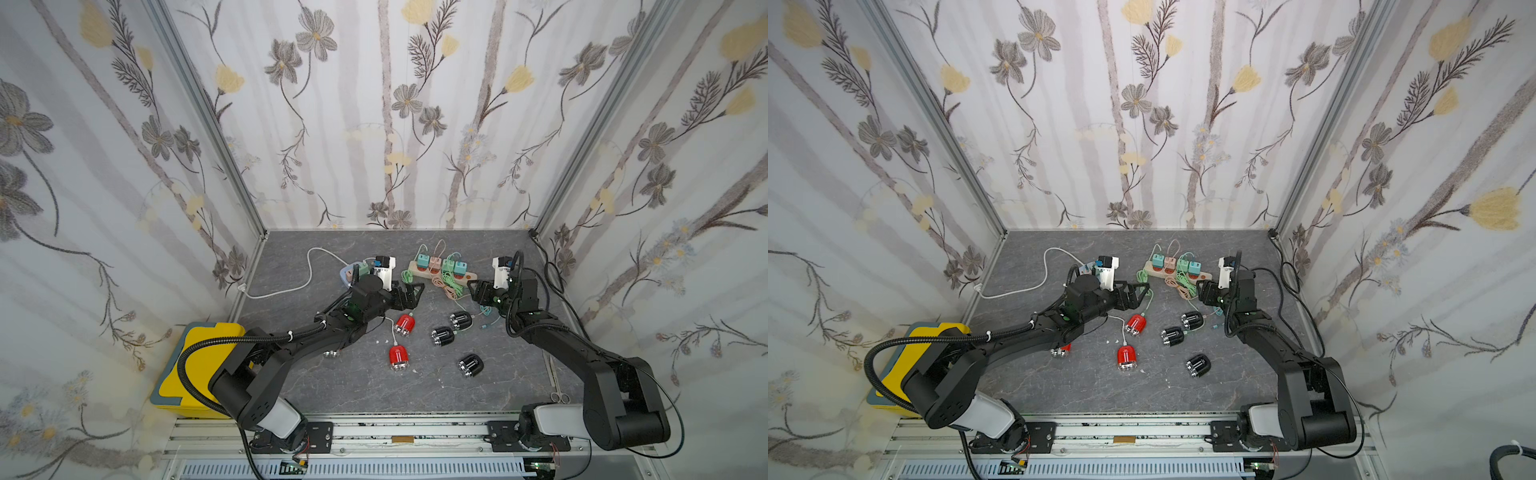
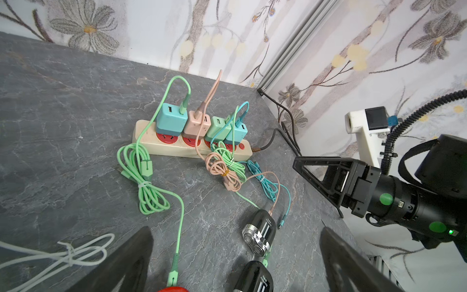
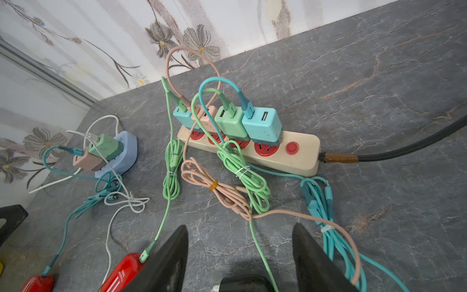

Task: Unplug the electric shaver
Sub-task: Adjust the socket at the center of the board.

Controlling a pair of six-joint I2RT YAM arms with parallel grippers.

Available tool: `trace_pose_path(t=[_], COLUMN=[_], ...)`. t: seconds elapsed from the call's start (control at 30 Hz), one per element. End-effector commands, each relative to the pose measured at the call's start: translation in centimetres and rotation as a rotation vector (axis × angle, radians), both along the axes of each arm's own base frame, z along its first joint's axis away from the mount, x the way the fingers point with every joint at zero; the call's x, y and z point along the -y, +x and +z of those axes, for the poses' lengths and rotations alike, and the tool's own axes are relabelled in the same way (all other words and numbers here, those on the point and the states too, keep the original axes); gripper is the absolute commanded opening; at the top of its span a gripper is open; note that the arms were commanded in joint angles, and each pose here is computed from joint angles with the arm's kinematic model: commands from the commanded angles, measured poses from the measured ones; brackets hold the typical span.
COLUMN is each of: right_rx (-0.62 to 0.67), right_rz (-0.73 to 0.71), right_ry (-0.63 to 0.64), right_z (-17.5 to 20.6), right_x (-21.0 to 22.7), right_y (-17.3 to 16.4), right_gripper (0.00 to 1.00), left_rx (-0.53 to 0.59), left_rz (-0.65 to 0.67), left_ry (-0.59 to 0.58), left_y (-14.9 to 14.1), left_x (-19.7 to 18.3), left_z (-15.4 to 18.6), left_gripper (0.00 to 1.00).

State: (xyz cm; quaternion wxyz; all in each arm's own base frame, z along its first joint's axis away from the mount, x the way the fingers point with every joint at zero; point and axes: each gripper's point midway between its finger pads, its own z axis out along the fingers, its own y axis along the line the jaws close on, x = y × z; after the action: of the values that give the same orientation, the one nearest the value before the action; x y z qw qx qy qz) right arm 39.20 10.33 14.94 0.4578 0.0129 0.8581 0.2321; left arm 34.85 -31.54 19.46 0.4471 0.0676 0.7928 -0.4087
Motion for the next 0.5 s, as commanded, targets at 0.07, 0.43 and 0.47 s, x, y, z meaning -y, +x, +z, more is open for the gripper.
trace_pose_path(t=[0.07,0.43,0.47], right_rx=[-0.028,-0.046,-0.044], right_rz=[0.032,0.066,0.070], right_ry=[-0.040,-0.082,-0.090], right_z=[-0.6,-0.6,-0.6], right_x=[-0.3,-0.9,-0.8], right_y=[0.8,4.7,5.0], right_gripper=[0.57,0.51,0.52], left_rx=[-0.063,-0.115,-0.116], left_rz=[0.017,-0.003,-0.014], left_ry=[-0.049,-0.080,-0.088], left_y=[-0.8,-1.3,-1.5], left_x=[0.6,1.0,1.2], left_z=[0.0,-0.5,-0.4], left_gripper=[1.00,1.00,1.00])
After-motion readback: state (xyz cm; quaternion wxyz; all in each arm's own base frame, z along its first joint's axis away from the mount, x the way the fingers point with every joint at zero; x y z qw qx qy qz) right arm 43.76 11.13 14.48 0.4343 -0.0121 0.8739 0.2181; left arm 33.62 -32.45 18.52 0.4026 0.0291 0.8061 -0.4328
